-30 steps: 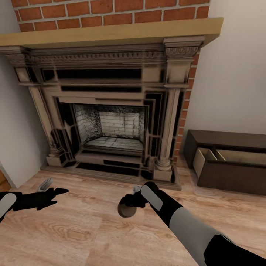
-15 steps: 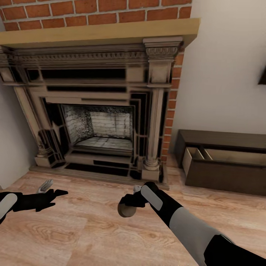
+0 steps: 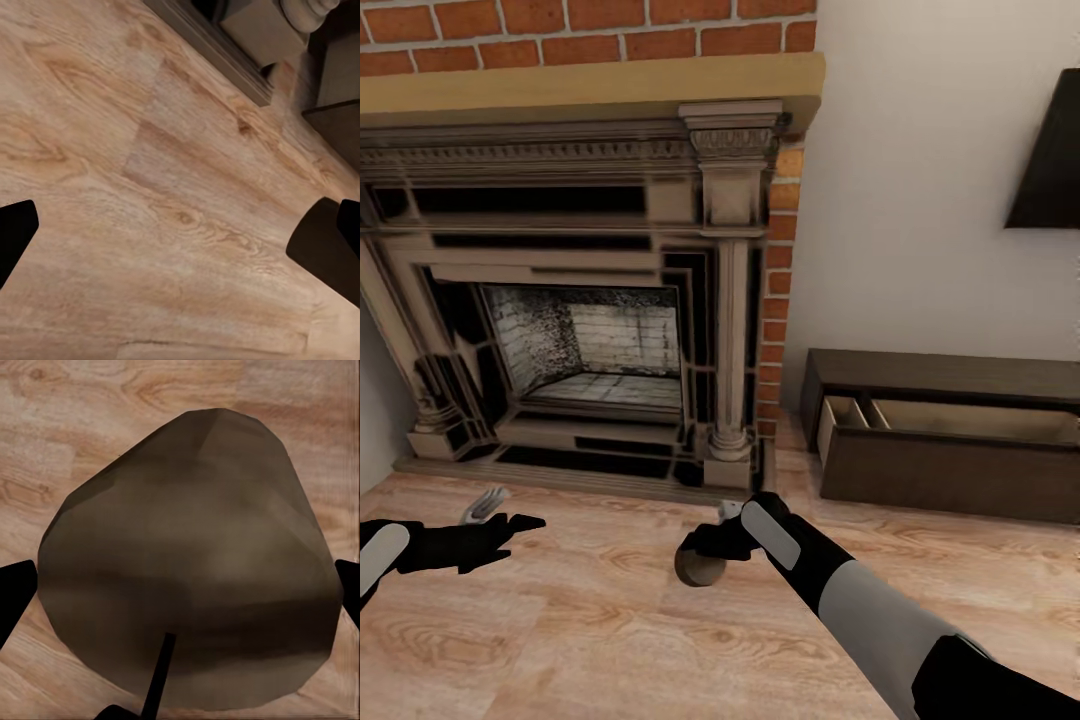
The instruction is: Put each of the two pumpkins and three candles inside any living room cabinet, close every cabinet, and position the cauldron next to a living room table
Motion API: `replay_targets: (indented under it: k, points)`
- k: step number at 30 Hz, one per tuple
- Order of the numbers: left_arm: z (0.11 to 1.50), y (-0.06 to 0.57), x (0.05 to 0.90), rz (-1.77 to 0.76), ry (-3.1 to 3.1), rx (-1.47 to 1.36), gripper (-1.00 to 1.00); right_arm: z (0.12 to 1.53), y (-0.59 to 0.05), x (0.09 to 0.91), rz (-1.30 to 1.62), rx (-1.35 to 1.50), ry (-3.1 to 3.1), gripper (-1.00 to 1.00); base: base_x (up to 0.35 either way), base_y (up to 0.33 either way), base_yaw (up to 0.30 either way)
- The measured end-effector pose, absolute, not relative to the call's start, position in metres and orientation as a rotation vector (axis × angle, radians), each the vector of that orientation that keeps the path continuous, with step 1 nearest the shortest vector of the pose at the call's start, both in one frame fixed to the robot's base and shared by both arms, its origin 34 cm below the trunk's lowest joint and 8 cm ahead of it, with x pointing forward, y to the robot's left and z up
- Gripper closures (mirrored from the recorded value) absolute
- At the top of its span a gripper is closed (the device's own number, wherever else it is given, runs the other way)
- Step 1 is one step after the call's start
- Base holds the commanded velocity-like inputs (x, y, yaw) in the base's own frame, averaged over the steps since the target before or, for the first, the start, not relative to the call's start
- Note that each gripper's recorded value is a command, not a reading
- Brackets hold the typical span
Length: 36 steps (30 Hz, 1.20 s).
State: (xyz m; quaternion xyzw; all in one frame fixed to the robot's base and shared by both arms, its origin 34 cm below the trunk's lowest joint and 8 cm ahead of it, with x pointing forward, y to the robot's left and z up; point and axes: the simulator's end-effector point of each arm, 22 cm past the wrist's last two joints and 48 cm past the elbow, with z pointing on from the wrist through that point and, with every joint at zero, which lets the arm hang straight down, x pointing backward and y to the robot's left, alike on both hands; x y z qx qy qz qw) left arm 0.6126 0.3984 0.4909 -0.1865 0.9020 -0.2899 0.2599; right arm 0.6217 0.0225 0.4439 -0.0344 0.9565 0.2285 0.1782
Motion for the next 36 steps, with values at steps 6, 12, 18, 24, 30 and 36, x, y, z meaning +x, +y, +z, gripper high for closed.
replay_targets:
  k: [6, 12, 18, 24, 30, 36]
  points:
    - [0.491, 0.398, 0.613, -0.784, 2.443, -0.505, -1.00, 0.444, 0.022, 0.622, 0.645, -0.095, 2.706, 1.00, 0.000, -0.317, 0.000]
    - [0.487, 0.406, 0.613, -0.729, 2.457, -0.522, -1.00, 0.449, 0.019, 0.627, 0.675, -0.040, 2.699, 1.00, 0.000, -0.317, 0.000]
    - [0.496, 0.402, 0.617, -0.717, 2.445, -0.489, -1.00, 0.449, 0.020, 0.628, 0.681, -0.035, 2.699, 1.00, 0.000, -0.317, -0.028]
    - [0.496, 0.402, 0.618, -0.714, 2.446, -0.485, -1.00, 0.449, 0.019, 0.628, 0.681, -0.035, 2.699, 1.00, 0.012, -0.317, -0.247]
    - [0.492, 0.407, 0.616, -0.671, 2.463, -0.498, -1.00, 0.448, 0.018, 0.627, 0.673, -0.039, 2.706, 1.00, 0.069, -0.317, -0.282]
    - [0.478, 0.401, 0.615, -0.622, 2.497, -0.516, -1.00, 0.438, -0.018, 0.630, 0.606, -0.006, 2.752, 1.00, 0.075, -0.317, -0.145]
